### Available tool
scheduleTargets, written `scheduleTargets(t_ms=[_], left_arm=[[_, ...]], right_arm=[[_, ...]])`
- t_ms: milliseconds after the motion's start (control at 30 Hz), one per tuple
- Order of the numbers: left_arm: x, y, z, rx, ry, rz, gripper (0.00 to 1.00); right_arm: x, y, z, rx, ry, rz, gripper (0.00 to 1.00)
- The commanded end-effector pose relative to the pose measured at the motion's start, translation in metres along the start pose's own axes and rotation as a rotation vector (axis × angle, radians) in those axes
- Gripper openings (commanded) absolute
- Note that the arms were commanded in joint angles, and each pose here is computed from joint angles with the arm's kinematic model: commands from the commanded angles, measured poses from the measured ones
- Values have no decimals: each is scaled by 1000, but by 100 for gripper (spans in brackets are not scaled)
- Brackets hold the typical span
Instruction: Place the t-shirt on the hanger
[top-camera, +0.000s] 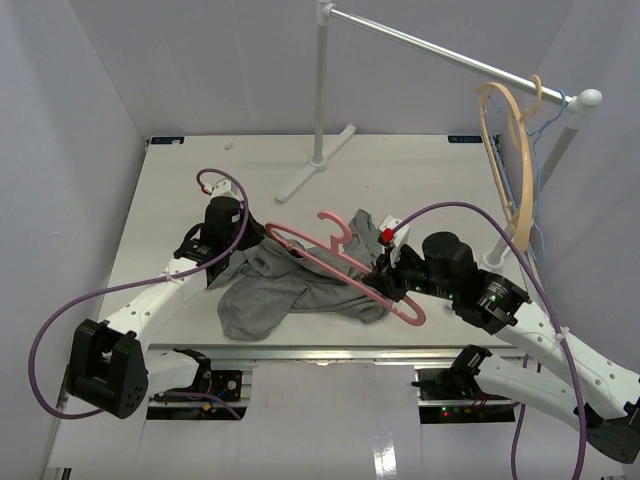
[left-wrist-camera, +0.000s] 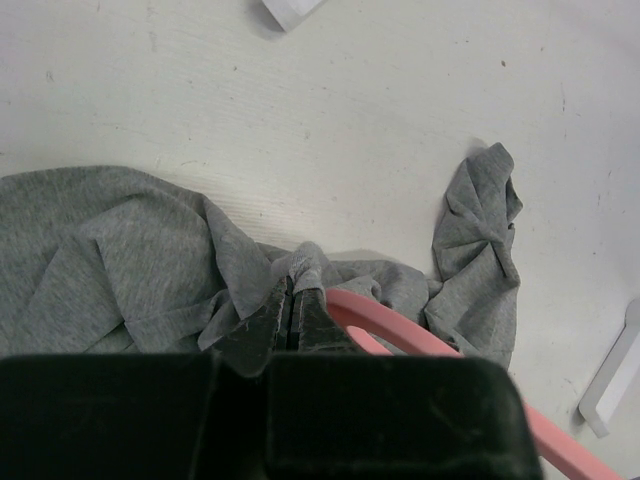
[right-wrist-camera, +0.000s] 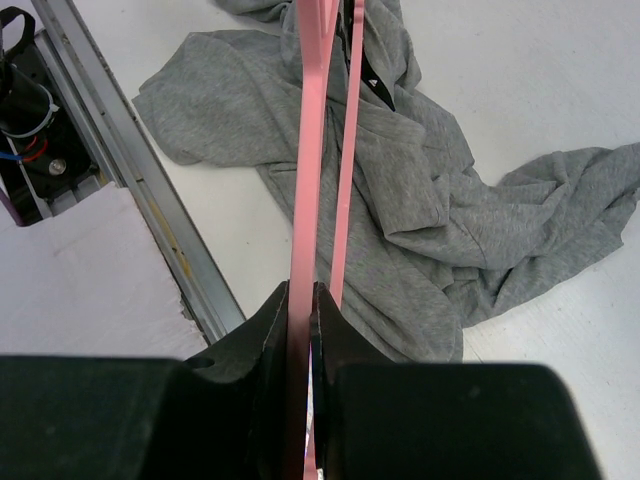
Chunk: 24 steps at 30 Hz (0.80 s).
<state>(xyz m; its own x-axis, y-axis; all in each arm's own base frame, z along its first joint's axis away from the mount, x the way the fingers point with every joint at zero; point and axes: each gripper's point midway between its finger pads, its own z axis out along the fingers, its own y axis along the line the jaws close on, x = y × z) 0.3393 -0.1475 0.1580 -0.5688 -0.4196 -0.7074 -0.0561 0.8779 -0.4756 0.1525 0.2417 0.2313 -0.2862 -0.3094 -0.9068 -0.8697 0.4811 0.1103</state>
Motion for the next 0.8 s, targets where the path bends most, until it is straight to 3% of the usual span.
scheduleTargets(t_ms=[0, 767], left_arm=[[-27, -16, -7, 33, -60, 4, 0], [-35, -20, -15, 31, -63, 18, 0]], right_arm=[[-11, 9, -2, -31, -40, -12, 8], [-3, 5, 4, 14, -16, 19, 8]])
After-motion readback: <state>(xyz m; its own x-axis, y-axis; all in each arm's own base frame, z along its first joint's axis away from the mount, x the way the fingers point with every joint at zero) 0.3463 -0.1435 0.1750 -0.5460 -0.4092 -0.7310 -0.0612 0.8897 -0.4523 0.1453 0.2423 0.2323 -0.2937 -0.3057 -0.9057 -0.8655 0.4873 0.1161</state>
